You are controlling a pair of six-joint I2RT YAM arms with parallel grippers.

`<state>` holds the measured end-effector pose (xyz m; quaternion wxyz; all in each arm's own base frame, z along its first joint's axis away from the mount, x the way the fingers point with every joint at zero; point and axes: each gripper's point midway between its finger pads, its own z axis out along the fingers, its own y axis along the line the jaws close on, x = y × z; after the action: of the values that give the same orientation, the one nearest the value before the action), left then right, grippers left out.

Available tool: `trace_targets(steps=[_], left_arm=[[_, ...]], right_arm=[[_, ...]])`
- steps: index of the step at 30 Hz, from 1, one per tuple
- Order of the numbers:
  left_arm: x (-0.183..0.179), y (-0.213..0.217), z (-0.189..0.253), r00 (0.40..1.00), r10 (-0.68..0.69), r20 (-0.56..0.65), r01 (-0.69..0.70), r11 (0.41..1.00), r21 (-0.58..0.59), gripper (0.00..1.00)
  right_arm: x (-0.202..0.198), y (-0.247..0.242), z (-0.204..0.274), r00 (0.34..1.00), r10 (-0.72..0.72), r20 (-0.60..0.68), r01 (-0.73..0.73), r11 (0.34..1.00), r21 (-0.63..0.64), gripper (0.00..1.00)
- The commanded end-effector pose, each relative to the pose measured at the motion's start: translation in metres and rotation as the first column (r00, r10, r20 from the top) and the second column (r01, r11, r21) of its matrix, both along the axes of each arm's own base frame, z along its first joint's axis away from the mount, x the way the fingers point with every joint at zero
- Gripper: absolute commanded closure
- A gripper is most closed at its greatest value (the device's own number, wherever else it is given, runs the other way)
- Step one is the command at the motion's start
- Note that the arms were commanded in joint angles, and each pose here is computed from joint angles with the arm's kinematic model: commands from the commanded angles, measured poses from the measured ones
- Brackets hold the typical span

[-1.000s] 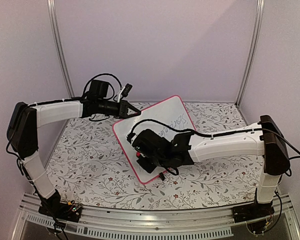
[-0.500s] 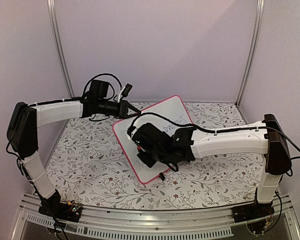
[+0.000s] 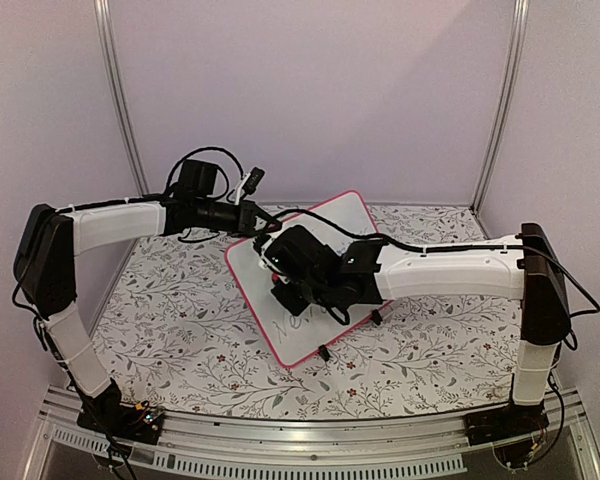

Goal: Erase the whiteboard
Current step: Erase the whiteboard at the center of the board.

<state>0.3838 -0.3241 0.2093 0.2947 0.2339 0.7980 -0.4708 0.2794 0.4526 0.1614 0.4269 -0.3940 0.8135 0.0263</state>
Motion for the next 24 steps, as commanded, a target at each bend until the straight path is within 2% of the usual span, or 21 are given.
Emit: trace_targets(steps=[1, 8, 24], left_arm=[[0.005, 0.003, 0.003, 0.999, 0.025, 0.04, -0.025, 1.0, 0.013, 1.0], [0.006, 0.003, 0.001, 0.999, 0.026, 0.033, -0.026, 1.0, 0.015, 1.0], [0.005, 0.003, 0.002, 0.999, 0.026, 0.038, -0.027, 1.0, 0.015, 1.0]], right_arm=[[-0.009, 0.008, -0.019, 0.997, 0.036, -0.063, -0.035, 0.999, 0.016, 1.0], [-0.025, 0.004, -0.026, 0.993, 0.056, -0.108, -0.052, 0.998, 0.037, 1.0], [-0.035, -0.02, -0.035, 0.991, 0.005, -0.136, -0.004, 1.0, 0.013, 1.0]])
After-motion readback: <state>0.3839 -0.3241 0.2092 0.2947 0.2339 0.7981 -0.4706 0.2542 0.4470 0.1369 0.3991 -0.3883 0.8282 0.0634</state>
